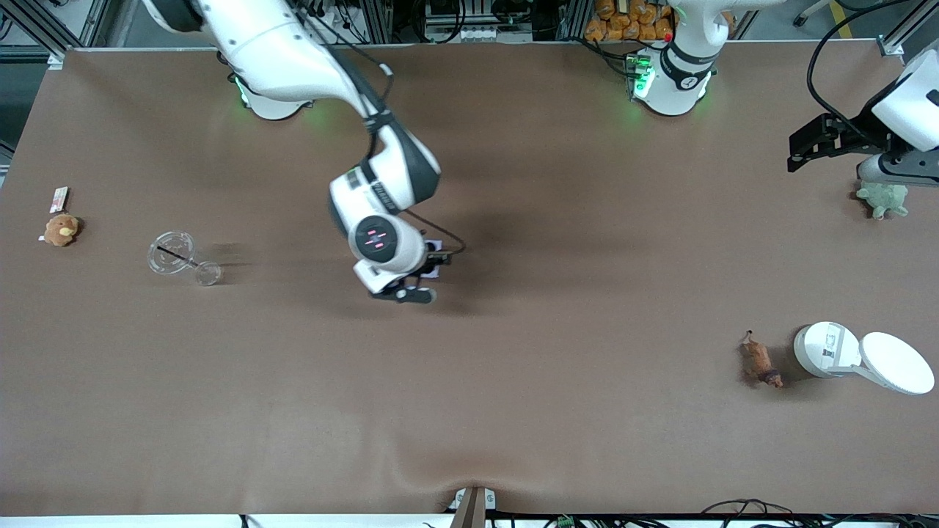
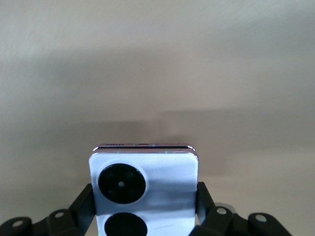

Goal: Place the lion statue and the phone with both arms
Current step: 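Carry the white phone with the right gripper toward the glass cup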

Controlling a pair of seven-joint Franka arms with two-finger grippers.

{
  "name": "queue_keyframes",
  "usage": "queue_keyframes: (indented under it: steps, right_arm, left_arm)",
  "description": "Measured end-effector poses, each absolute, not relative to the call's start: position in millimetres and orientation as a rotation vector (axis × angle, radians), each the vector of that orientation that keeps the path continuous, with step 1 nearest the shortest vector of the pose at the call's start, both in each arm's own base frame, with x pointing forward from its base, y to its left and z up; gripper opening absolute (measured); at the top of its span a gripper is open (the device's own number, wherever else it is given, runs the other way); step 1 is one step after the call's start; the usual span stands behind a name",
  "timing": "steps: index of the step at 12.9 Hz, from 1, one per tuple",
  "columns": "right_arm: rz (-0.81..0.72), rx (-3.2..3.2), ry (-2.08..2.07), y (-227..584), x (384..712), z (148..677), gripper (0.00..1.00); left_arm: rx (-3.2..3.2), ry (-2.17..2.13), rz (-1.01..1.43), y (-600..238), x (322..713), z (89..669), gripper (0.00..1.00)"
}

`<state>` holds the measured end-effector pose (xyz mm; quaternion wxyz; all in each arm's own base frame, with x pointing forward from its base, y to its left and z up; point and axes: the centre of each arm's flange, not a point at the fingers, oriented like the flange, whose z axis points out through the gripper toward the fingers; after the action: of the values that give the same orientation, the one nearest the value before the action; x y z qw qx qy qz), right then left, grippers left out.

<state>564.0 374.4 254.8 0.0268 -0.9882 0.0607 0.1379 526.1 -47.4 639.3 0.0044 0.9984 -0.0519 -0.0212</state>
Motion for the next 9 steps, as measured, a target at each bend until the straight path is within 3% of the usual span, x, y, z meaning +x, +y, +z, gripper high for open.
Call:
queue_keyframes:
  steps: [9]
  right_arm:
    - [0.559, -3.073, 0.191, 151.0, 608.6, 258.3, 0.84]
  left_arm:
    - [3.143, -0.183, -0.105, -49.4, 523.0, 637.9, 1.0]
